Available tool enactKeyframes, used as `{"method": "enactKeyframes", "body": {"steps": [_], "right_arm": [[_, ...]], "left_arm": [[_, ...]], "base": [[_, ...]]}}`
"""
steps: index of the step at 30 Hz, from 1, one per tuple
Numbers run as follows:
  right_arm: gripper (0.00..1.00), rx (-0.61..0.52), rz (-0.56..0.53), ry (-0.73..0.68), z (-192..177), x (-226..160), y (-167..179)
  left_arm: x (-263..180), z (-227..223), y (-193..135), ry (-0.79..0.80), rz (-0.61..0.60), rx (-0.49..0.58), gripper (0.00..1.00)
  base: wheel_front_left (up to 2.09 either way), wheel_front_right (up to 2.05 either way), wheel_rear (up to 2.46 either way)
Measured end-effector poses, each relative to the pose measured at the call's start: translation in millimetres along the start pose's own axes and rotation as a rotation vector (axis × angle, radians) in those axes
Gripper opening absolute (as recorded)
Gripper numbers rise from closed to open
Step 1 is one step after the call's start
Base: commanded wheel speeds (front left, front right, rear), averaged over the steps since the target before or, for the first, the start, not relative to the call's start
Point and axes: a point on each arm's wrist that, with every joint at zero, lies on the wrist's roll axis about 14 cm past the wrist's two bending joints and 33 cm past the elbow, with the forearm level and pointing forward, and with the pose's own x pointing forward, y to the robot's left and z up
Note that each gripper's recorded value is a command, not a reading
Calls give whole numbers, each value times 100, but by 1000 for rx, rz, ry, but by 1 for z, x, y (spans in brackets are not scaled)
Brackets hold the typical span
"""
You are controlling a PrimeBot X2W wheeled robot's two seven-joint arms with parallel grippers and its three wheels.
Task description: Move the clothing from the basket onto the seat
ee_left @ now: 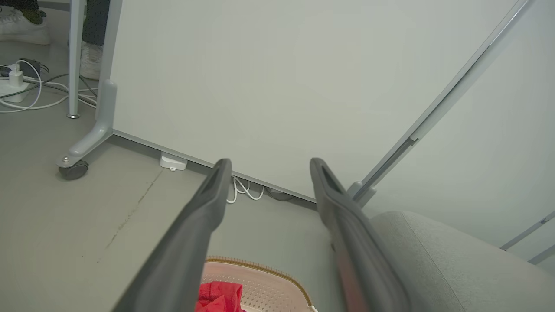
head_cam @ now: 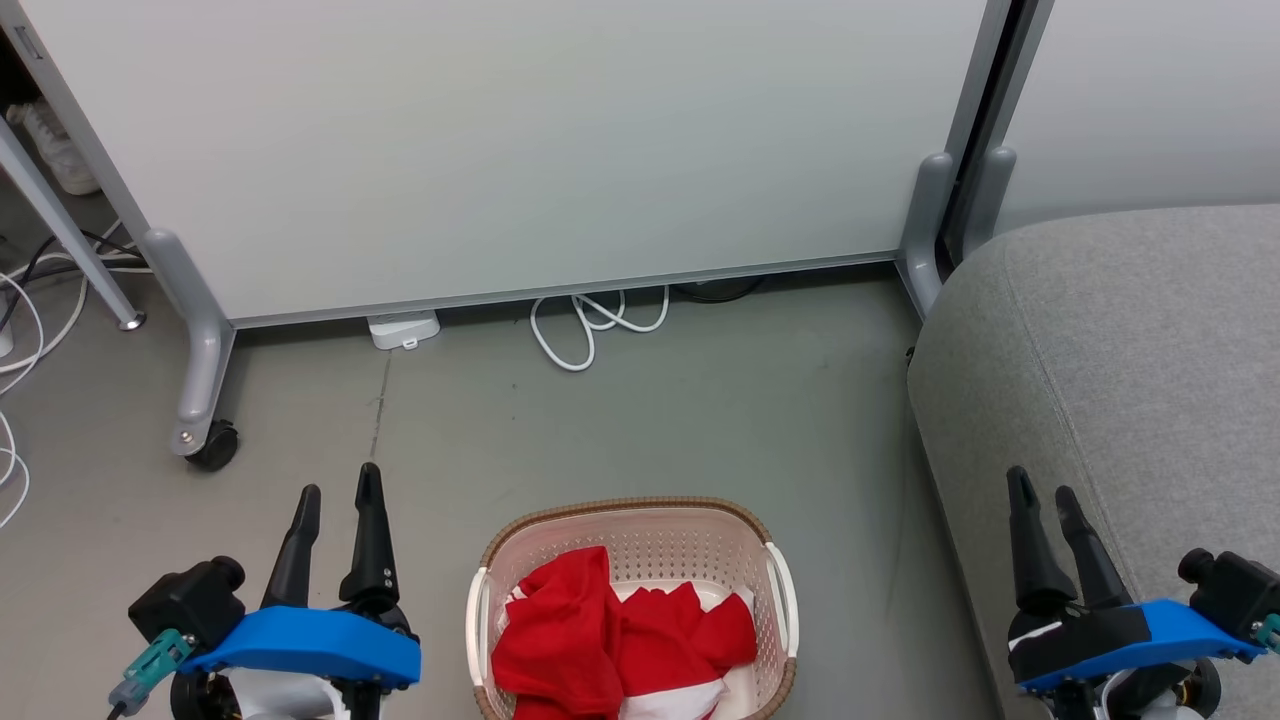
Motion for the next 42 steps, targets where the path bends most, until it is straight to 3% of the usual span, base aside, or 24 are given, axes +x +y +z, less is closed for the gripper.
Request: {"method": "enactKeyframes", "body": {"steps": [23,42], "right_arm": [[100,-246,54,-10,-1,1,10],[100,-402,91,-16,-1,3,18]], "left_arm": [[1,0,-13,-22,-69,222,100],[-1,-8,-9,-15,-69,276,100]], "base": [[0,0,0],[0,0,0]]}}
